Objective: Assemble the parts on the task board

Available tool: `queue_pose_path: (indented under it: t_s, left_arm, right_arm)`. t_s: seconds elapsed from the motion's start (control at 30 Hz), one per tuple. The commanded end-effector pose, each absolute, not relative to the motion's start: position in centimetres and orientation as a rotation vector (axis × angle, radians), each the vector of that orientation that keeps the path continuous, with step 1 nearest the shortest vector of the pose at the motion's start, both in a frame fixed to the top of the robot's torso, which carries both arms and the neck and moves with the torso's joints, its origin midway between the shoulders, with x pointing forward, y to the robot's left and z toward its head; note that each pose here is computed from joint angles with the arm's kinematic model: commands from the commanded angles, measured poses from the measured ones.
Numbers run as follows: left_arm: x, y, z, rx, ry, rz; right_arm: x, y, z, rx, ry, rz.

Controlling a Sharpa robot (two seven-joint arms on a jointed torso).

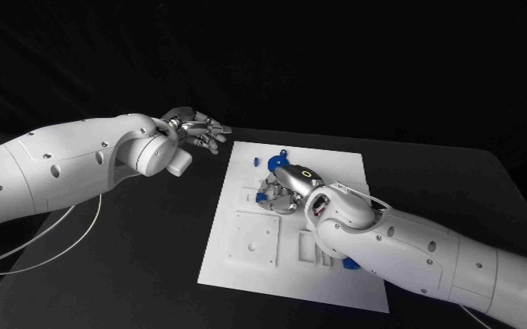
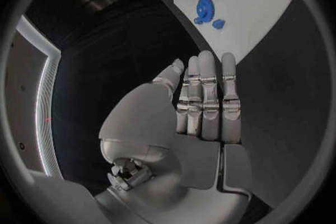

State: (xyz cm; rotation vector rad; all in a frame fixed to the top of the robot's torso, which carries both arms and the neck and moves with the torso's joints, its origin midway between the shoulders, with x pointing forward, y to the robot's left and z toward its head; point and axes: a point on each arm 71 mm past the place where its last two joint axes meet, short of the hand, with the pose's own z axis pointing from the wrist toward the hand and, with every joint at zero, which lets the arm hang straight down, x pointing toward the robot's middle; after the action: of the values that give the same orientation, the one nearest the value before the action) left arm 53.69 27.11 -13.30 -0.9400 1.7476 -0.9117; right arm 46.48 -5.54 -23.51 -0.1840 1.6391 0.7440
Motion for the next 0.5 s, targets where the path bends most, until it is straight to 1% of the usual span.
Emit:
queue_pose_path:
  t_s: [0.03, 0.17, 0.3, 0.4, 0.5]
  left_arm:
    - [53.7, 26.5, -13.1, -0.91, 1.77, -1.006]
    - [53.5, 26.4, -13.2, -0.884, 1.79, -1.034]
    - [53.1, 26.2, -13.2, -0.784, 1.847, -1.1]
    - [52.5, 26.0, -13.5, -0.678, 1.922, -1.139]
    - [51.8, 26.0, -14.2, -0.602, 2.01, -1.154]
  right_arm:
    - [46.2, -5.6, -23.2, -0.184, 1.625, 0.757]
    - [46.1, -6.0, -22.5, -0.172, 1.606, 0.769]
    - [46.0, -6.4, -21.7, -0.151, 1.586, 0.784]
    - [45.9, -7.0, -21.0, -0.132, 1.573, 0.795]
    - [45.9, -7.8, -20.3, -0.113, 1.56, 0.8]
